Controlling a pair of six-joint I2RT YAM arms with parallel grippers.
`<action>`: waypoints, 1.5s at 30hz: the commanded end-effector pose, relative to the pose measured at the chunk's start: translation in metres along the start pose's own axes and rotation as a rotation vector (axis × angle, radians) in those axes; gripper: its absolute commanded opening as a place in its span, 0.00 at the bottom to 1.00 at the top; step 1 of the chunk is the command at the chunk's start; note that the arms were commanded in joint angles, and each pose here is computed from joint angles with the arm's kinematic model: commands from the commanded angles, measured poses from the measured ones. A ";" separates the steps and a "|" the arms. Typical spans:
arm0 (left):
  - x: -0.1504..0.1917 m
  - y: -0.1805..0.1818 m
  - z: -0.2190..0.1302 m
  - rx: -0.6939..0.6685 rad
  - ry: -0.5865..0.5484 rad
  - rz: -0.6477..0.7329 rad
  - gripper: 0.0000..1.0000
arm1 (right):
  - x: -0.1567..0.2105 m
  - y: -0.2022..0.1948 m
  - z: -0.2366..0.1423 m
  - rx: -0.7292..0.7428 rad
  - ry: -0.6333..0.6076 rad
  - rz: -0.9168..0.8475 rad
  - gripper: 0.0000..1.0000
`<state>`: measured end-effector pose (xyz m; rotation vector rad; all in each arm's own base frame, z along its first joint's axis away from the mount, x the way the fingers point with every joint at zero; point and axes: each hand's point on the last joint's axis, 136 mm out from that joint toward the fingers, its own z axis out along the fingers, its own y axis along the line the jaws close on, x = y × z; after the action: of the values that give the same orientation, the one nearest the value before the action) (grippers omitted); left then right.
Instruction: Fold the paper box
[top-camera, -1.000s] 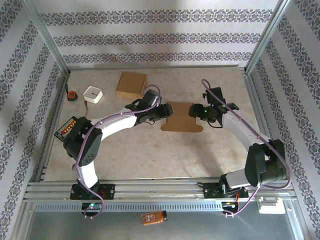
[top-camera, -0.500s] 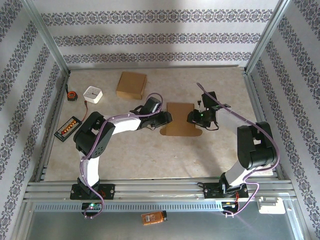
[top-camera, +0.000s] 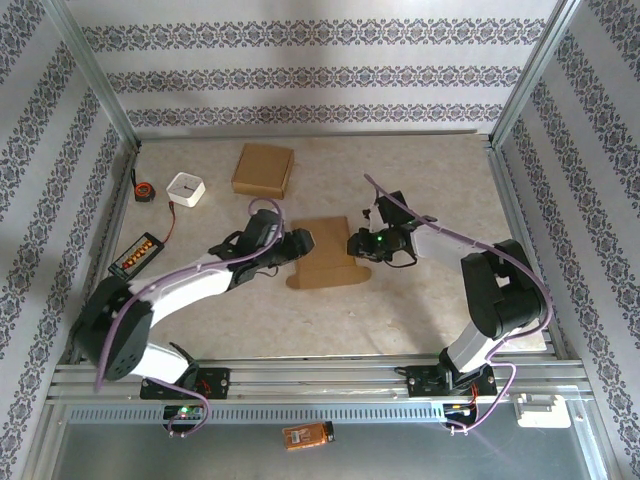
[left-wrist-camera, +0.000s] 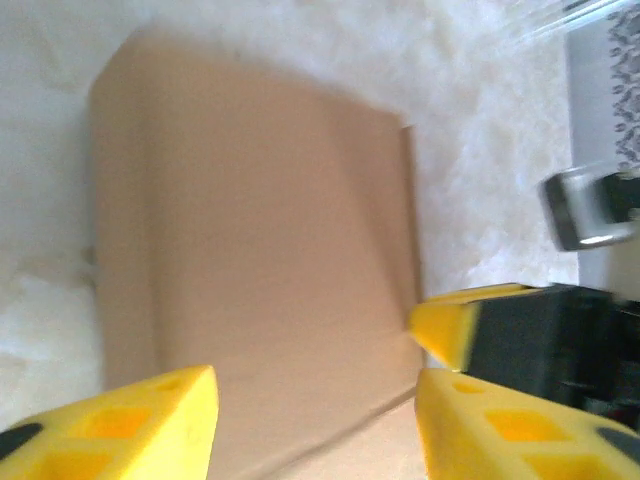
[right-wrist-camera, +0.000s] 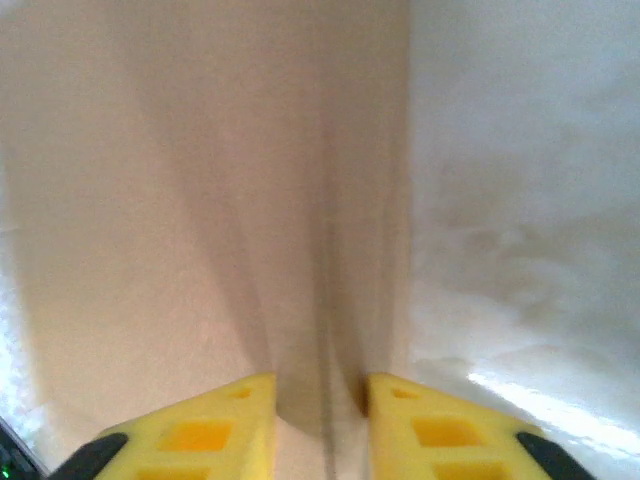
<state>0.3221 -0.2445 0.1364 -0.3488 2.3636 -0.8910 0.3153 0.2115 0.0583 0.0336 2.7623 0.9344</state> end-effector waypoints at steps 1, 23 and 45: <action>-0.009 0.032 -0.024 -0.132 -0.092 0.018 0.75 | 0.011 -0.029 0.012 0.048 0.006 0.071 0.21; -0.004 0.037 0.023 0.159 0.037 -0.159 1.00 | 0.017 -0.052 0.017 -0.192 0.007 0.168 0.14; -0.016 -0.014 0.063 0.460 0.037 -0.315 0.46 | 0.005 -0.041 -0.009 -0.177 -0.057 0.169 0.30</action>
<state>0.3676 -0.2761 0.0787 -0.5555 2.1825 -1.5119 0.3285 0.1902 0.0557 0.1367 2.5353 1.3331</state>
